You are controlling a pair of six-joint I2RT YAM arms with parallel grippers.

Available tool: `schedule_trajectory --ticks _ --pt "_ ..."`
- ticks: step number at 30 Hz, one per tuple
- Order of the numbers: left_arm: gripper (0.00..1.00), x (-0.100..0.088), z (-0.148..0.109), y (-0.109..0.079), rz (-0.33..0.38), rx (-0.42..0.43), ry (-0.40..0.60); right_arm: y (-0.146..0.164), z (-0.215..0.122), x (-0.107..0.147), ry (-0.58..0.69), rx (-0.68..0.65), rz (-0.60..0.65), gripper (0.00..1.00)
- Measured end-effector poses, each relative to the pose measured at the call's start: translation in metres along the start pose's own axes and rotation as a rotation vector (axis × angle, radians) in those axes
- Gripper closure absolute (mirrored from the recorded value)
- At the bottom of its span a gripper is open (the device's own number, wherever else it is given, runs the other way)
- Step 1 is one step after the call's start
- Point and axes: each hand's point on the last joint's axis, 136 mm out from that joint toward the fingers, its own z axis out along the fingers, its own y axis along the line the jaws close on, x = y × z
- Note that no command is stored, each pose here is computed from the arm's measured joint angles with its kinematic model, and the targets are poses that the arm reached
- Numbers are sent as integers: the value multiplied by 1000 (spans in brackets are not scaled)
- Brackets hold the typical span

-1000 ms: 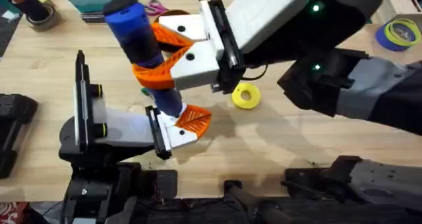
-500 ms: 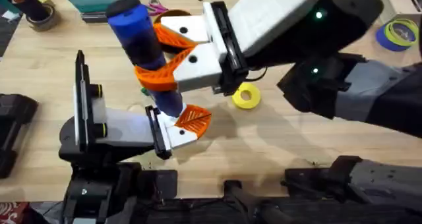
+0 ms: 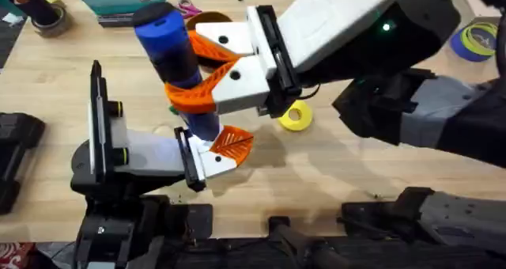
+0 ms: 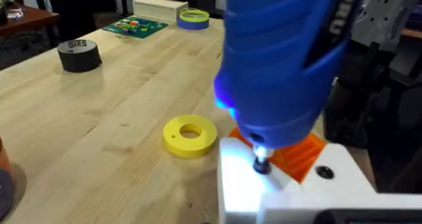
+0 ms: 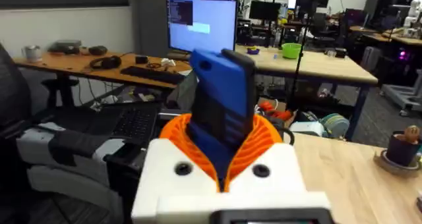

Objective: Pick up the gripper from the table and insert it into the empty holder that is missing its gripper. Then pick up a screw, insert it into the mounting hole, and use the screwdriver to tighten it. Finally, clean up the table by picking up the vegetable and placing it into the bucket.

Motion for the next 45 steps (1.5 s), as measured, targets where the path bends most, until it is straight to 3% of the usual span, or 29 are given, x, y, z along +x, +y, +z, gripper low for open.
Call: schedule_trajectory --ticks 45 --pt "996 0 0 -1 -6 4 0 -6 1 4 26 25 78 978"
